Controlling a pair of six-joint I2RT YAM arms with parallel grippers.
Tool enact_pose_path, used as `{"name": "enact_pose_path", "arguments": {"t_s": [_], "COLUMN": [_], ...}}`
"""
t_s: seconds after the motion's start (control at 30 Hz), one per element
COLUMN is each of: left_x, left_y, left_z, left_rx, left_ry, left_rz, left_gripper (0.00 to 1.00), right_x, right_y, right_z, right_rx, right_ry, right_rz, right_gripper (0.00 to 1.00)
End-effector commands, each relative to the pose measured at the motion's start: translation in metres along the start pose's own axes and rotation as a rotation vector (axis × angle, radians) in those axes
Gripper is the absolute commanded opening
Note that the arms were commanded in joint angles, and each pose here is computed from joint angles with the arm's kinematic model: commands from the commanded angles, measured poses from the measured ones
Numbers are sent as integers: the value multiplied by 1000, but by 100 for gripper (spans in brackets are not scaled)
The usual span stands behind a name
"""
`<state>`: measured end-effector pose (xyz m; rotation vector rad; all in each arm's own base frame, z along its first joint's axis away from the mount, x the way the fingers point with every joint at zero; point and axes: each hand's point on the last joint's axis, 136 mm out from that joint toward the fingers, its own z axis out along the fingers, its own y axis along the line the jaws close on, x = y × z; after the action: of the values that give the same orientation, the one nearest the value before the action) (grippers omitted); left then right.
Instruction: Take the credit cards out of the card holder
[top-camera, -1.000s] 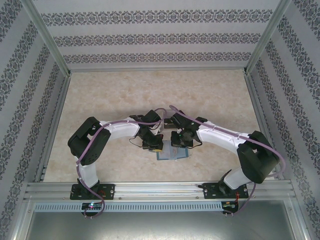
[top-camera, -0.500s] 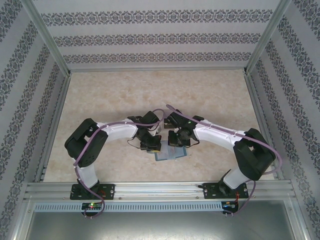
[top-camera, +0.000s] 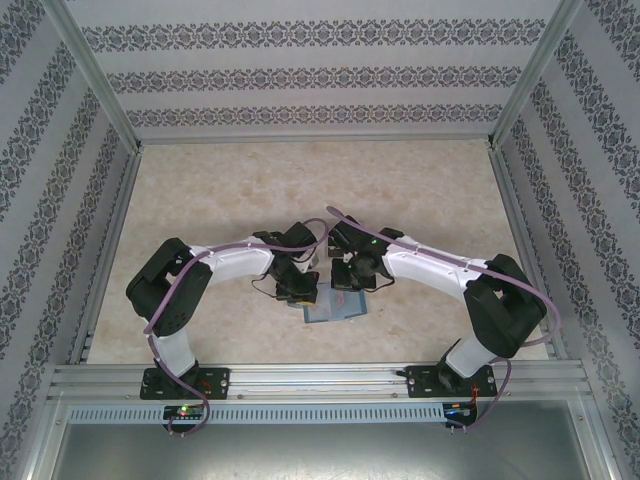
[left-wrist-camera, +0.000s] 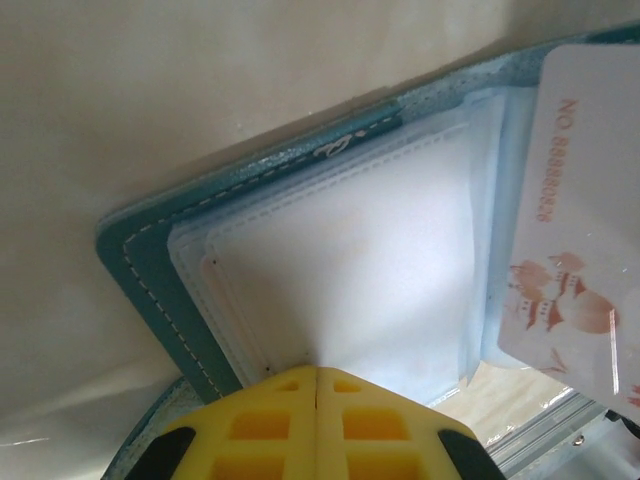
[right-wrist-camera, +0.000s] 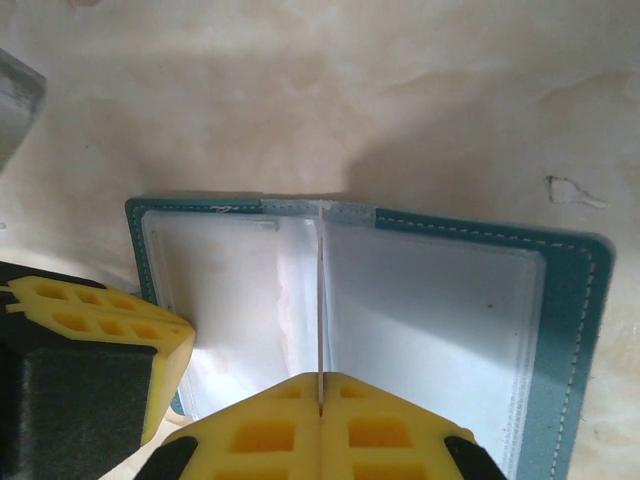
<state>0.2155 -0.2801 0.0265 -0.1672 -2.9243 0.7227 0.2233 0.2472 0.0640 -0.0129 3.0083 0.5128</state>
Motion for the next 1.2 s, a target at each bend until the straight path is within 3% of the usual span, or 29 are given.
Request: {"name": "enact_pose_path", "arguments": {"t_s": [0.0, 0.27, 0.6, 1.03, 1.17], "left_x": [-1, -12, -27, -32, -31], "left_y": [6, -6, -6, 18, 18], "left_z": [-14, -27, -44, -48, -55], "left_rx": [-44, -16, 4, -20, -4], "left_ry": [-15, -62, -154, -201, -218], "left_rz": [4, 19, 17, -40, -55], "left_gripper": [0, 0, 1, 1, 1], "right_x": [-9, -30, -65, -88, -97], "right_y": [-4, -7, -8, -9, -14], "right_z": [-18, -49, -73, -72, -69], "right_rx": [10, -62, -98, -32, 3], "right_ry": [-39, -77, -107, -53, -1], "right_rz": [-20, -139, -521, -1279, -1396], "right_gripper": [2, 1, 3, 2, 0]}}
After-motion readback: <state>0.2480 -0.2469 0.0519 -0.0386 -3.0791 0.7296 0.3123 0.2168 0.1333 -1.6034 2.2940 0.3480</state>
